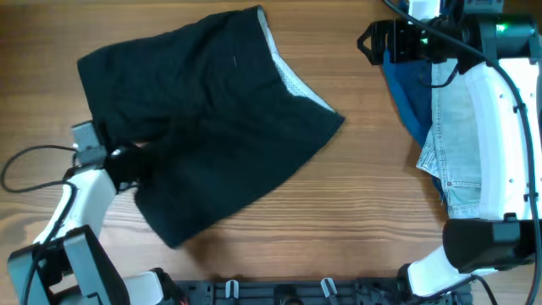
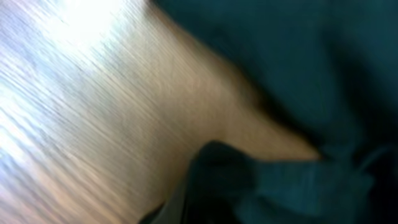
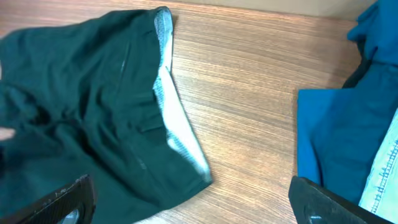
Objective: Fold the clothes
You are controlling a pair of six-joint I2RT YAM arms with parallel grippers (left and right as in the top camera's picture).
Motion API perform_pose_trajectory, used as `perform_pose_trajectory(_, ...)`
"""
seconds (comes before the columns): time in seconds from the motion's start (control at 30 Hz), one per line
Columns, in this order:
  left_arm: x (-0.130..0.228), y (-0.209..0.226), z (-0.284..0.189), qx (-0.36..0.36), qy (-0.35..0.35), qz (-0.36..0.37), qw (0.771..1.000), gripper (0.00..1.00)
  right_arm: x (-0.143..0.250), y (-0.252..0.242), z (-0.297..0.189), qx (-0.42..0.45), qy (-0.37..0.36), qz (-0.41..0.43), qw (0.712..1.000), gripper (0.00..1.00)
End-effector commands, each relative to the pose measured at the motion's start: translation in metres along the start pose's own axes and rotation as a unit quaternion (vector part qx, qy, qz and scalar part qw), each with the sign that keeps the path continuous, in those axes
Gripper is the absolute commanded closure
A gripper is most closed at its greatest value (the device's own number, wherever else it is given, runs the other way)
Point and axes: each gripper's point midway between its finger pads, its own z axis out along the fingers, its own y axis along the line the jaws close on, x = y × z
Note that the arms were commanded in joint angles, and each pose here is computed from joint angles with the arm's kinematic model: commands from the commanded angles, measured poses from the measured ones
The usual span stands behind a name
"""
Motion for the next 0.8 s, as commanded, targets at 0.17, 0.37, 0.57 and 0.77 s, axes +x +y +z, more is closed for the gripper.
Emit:
perform_pose_trajectory(0.17,-0.046,0.006,-0.013,0.034,-0.058,-0.009,0.998,0.83,0.016,-0.01,0.036,-0.005,0.048,0.022,0.999,0.0)
perform_pose_trajectory(0.37,-0.042,-0.005,-0.052,0.038,-0.029,-0.013,0.999,0.0,0.029,-0.008,0.034,-0.007,0.075,0.037,0.997,0.0)
perform_pose_trajectory(0.57,-0.028,-0.036,-0.139,0.101,-0.044,0.001,0.994,0.0,0.054,-0.003,0.028,-0.012,0.127,0.051,0.991,0.0)
perform_pose_trajectory(0.77,0.029,-0.052,-0.168,0.117,0.001,0.047,0.992,0.0,0.065,0.016,0.028,-0.034,0.153,0.047,0.987,0.0)
